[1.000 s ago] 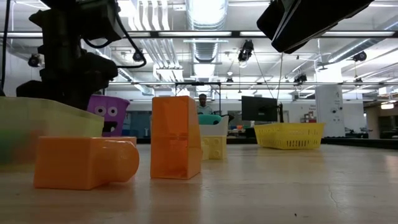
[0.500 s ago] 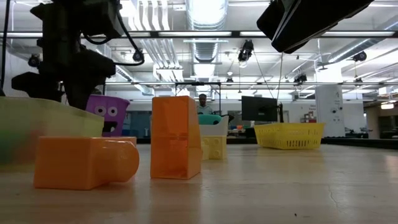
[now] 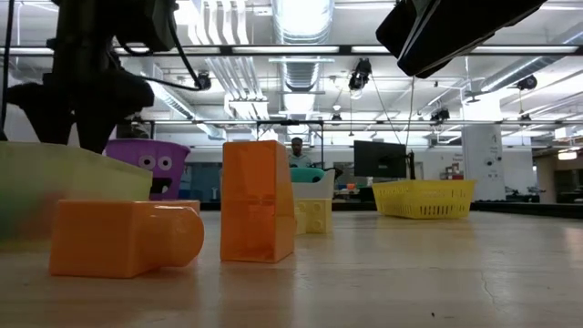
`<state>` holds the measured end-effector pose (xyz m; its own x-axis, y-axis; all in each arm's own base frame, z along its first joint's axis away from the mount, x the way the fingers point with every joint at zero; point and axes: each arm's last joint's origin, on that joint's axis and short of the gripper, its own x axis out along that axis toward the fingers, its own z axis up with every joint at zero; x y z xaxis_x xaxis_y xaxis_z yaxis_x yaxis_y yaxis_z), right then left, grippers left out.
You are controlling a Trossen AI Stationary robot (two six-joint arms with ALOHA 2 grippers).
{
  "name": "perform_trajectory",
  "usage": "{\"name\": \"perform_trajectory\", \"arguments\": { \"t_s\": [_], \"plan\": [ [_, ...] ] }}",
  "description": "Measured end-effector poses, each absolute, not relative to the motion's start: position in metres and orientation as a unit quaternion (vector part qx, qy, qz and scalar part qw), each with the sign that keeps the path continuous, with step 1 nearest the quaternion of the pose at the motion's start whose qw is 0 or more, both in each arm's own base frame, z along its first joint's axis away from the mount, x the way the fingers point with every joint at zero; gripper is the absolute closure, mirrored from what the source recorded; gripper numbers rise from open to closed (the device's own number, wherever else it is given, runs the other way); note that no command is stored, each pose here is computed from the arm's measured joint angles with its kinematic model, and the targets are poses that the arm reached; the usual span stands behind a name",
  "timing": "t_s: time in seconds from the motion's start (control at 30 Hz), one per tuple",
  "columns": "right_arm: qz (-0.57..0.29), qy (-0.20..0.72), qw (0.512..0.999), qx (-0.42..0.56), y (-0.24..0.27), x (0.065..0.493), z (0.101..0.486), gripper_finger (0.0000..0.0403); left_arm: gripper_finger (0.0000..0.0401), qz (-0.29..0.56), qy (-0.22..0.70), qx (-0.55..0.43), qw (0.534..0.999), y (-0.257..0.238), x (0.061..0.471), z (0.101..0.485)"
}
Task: Pick & Place Toys
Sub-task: Put the red game piece into the light yellow bin
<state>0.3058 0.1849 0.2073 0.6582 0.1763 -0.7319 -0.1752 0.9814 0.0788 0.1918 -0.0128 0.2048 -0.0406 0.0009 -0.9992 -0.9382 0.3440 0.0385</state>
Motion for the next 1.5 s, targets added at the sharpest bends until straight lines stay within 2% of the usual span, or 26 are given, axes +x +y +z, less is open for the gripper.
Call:
{"name": "perform_trajectory", "arguments": {
  "t_s": [0.23,0.47,0.77,0.97,1.17,1.3,1.5],
  "plan": [
    [0.096,0.402,0.911,0.002,0.185,0.306,0.207,0.0384,0.0104,0.436,0.584,-0.387,0.564,-0.013,0.193,0.227],
    [0.095,0.401,0.911,0.003,0.184,0.306,0.208,0.0384,0.0105,0.407,0.556,-0.364,0.627,-0.015,0.210,0.218],
    [0.095,0.400,0.912,0.003,0.185,0.306,0.208,0.0384,0.0105,0.412,0.588,-0.330,0.613,-0.011,0.221,0.185],
    [0.095,0.400,0.912,0.003,0.185,0.306,0.208,0.0384,0.0105,0.388,0.554,-0.360,0.643,-0.011,0.228,0.190],
    [0.096,0.401,0.911,0.003,0.185,0.306,0.208,0.0384,0.0105,0.365,0.548,-0.383,0.648,-0.013,0.229,0.196],
    [0.095,0.401,0.911,0.005,0.185,0.306,0.208,0.0384,0.0105,0.345,0.557,-0.401,0.641,-0.015,0.231,0.194],
    [0.096,0.402,0.911,0.007,0.185,0.306,0.208,0.0384,0.0105,0.361,0.567,-0.400,0.623,-0.014,0.225,0.187]
  ]
}}
